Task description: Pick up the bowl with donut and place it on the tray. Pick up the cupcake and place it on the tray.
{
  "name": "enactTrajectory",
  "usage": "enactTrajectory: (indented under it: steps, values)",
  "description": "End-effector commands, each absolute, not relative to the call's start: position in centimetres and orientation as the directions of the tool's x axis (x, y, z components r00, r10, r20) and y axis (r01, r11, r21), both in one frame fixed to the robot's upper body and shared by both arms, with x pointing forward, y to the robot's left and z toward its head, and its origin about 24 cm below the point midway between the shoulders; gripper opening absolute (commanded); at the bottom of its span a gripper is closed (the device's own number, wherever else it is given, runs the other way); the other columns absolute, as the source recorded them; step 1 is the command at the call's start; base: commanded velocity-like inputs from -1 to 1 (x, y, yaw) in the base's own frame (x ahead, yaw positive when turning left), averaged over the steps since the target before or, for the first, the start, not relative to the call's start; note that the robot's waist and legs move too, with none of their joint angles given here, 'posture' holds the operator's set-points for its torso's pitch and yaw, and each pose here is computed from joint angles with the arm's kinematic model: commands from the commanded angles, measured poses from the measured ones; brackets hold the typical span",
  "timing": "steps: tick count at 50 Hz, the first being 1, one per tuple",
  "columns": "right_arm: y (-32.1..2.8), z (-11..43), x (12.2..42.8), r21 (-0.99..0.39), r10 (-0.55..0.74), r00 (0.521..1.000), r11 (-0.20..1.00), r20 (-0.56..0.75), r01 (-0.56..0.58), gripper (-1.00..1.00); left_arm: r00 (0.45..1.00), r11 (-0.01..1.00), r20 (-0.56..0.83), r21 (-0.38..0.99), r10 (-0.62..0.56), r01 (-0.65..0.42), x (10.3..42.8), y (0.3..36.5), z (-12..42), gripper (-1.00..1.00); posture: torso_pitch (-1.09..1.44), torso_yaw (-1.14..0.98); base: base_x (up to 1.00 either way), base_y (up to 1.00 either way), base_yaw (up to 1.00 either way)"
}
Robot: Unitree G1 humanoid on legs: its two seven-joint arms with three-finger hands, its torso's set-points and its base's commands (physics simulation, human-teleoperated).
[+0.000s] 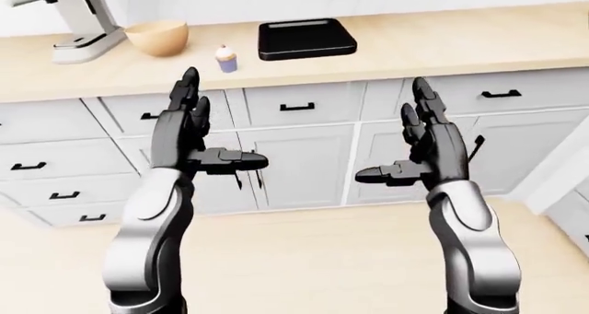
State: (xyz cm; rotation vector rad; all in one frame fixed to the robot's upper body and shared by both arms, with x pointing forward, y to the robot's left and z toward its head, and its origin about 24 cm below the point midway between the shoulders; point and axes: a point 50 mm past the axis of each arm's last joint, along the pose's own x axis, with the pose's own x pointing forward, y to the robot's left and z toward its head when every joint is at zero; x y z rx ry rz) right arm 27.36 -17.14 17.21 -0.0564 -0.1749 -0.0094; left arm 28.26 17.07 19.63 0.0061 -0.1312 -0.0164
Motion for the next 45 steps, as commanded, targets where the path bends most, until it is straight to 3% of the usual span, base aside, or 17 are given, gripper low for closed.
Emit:
enactTrajectory:
  steps: [1, 29, 45]
  values:
    - [-16.5, 18.9, 27.1, -0.053, 0.026, 0.965, 0.999, 0.263, -0.012, 1.0, 0.977, 1.0, 0.214, 0.015, -0.003, 0.0, 27.9, 17.3, 21.3, 1.0, 0.0, 0.0, 0.2, 0.65, 0.0]
    - [-16.8, 19.0, 26.7, -0.045, 0.026, 0.959, 0.999, 0.282, -0.013, 1.0, 0.978, 0.999, 0.211, 0.039, -0.008, 0.0, 28.1, 16.9, 21.2, 1.0, 0.0, 0.0, 0.6, 0.45, 0.0]
    - [-17.0, 19.8, 26.2, -0.043, 0.016, 0.95, 0.999, 0.312, -0.003, 1.0, 0.975, 0.999, 0.222, 0.038, -0.004, -0.005, 28.1, 17.1, 21.9, 1.0, 0.0, 0.0, 0.03, 0.47, 0.0]
